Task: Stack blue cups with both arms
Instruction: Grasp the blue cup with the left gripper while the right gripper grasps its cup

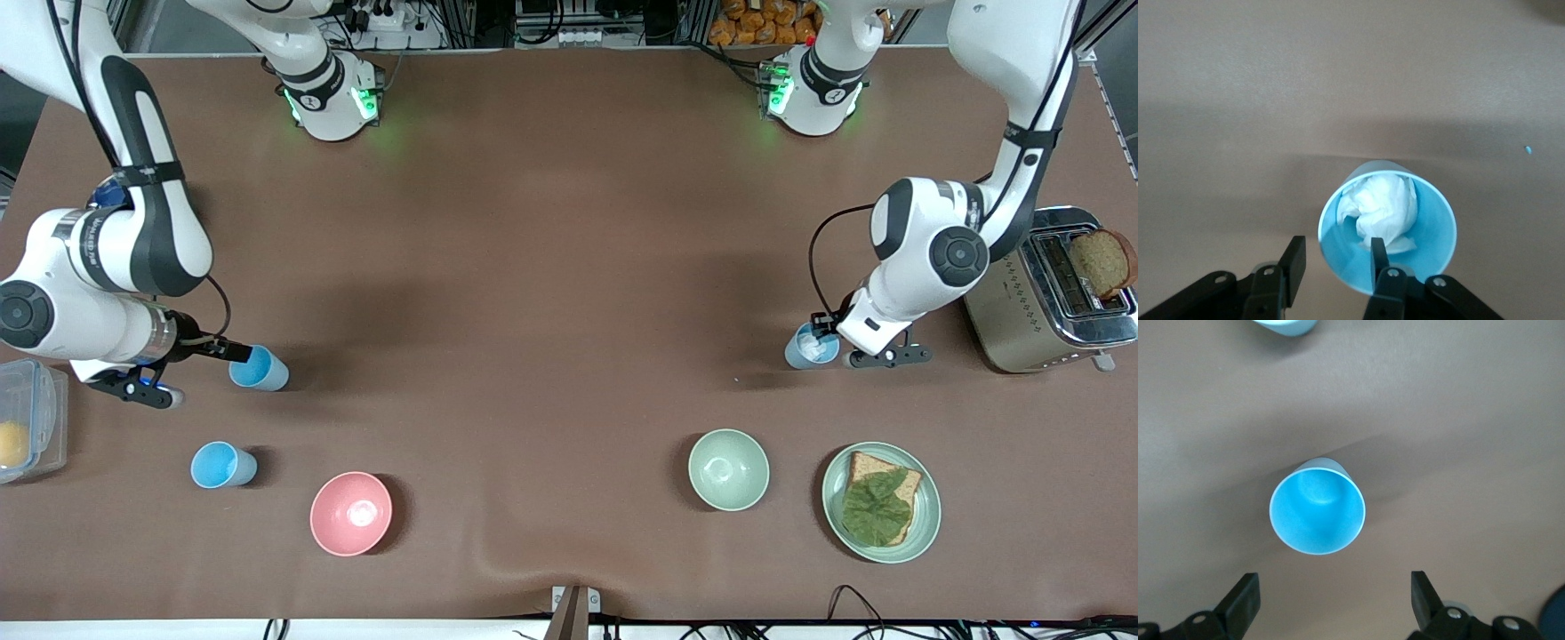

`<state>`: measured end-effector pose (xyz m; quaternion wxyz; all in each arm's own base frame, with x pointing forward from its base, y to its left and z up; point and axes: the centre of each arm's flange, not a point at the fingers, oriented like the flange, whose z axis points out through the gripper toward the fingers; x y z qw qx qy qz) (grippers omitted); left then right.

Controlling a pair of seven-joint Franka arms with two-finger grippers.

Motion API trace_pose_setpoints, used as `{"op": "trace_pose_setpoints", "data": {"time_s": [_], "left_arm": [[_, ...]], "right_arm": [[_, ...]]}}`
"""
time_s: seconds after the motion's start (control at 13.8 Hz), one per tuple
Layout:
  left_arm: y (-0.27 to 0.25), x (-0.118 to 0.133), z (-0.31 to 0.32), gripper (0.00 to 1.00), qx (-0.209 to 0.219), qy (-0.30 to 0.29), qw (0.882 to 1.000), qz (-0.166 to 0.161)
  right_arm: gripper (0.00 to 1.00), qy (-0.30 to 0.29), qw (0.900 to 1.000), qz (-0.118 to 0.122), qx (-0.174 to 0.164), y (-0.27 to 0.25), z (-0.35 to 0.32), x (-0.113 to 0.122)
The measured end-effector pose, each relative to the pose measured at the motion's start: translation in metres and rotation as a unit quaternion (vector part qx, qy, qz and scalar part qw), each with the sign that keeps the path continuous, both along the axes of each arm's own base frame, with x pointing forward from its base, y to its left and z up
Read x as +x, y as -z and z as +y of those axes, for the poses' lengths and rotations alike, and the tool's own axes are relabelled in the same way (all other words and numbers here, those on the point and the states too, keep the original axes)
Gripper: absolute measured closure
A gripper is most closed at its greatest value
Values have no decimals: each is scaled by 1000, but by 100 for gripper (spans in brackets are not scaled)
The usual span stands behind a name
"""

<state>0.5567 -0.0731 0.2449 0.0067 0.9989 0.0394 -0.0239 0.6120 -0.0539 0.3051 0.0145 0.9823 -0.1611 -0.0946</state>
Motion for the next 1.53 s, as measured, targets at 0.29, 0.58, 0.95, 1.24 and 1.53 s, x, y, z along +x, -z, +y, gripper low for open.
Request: {"op": "trace_pose_setpoints", "data": {"time_s": [0.29,0.58,0.95,1.24,1.53], "left_arm": [[10,0,0,53,-1,0,1000,2],[11,1,0,78,-1,0,1000,3],[4,0,-35,96,-5,7,1000,-4],[-11,-8,-110,96,-24,-27,999,-14],[-29,-25,-184,96,-43,-69,997,-17]], "right_arm": [[0,9,999,-35,19,29,17,-2],[0,-7,998,-56,22,52,46,4],[7,2,999,-47,20,83,62,3],[51,5,999,-44,19,87,63,3],[84,8,999,-43,16,80,59,2]]}}
